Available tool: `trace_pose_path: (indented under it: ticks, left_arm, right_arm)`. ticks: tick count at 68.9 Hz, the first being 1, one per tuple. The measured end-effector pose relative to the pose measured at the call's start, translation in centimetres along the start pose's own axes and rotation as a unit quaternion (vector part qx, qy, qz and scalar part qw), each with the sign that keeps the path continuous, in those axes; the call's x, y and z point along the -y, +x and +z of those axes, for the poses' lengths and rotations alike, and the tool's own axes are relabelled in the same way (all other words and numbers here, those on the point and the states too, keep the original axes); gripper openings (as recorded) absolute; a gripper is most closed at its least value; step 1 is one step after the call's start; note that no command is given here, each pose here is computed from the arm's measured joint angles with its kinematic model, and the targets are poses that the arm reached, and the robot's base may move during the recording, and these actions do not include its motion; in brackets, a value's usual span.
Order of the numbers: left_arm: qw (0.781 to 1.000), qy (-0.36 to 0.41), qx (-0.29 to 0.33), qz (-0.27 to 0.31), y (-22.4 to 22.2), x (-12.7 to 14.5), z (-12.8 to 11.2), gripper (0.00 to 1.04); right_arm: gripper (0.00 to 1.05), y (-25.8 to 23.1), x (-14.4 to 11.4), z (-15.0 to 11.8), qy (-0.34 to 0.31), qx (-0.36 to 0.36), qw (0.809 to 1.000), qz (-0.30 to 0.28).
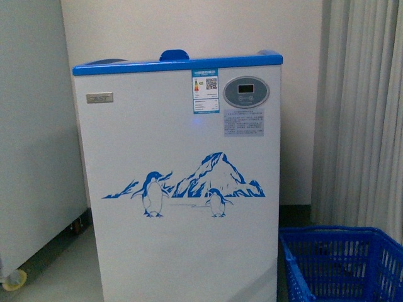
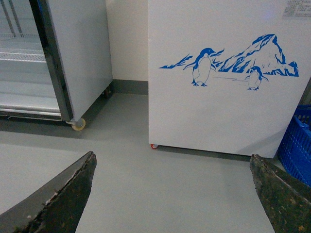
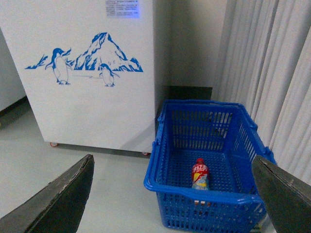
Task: Put drink in fridge
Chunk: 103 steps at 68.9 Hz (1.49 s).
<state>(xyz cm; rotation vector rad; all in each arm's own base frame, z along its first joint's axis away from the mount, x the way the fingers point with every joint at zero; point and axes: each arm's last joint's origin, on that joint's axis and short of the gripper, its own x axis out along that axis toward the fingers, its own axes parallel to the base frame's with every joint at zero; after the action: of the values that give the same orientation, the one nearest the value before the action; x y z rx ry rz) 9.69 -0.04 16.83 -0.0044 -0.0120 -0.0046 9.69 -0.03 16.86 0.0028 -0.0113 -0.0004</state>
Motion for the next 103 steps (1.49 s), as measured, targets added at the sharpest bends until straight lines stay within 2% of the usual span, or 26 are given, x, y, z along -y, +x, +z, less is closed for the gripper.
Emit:
trace_pose_path:
  ticks: [86,90,91,96,99,103]
  left_arm:
    - [1.0,0.0,0.0,0.0,0.0,0.0,0.0,0.97]
    - [1.0,0.0,0.0,0.0,0.0,0.0,0.0,0.97]
    - [1.0,0.0,0.0,0.001,0.0,0.0,0.0,0.97]
    - [1.0,0.0,0.0,0.0,0.0,0.0,0.0,0.97]
    - [1.0,0.0,0.0,0.0,0.0,0.0,0.0,0.97]
    - [1.0,0.0,0.0,0.0,0.0,0.0,0.0,0.97]
  right_arm:
    - [0.97,0.0,0.0,0.0,0.0,-0.001,1.0,0.0]
    - [0.97,0.1,0.1,-0.2,0.02,-0.095,0.994,-0.047]
    - [0.97,0.2,0.4,0.0,0.029,-0.138,0.987,-0.082]
    - [0.97,1.5,1.5,-0.4,0.029,-0.268,0.95,-0.155]
    - [0.97,3.4,2.8,-1.6,0.033,-0.325,0.926,-0.192]
    - [0.97,5.2,4.2,-2.9,0.037,-0.355,0.911,-0.205]
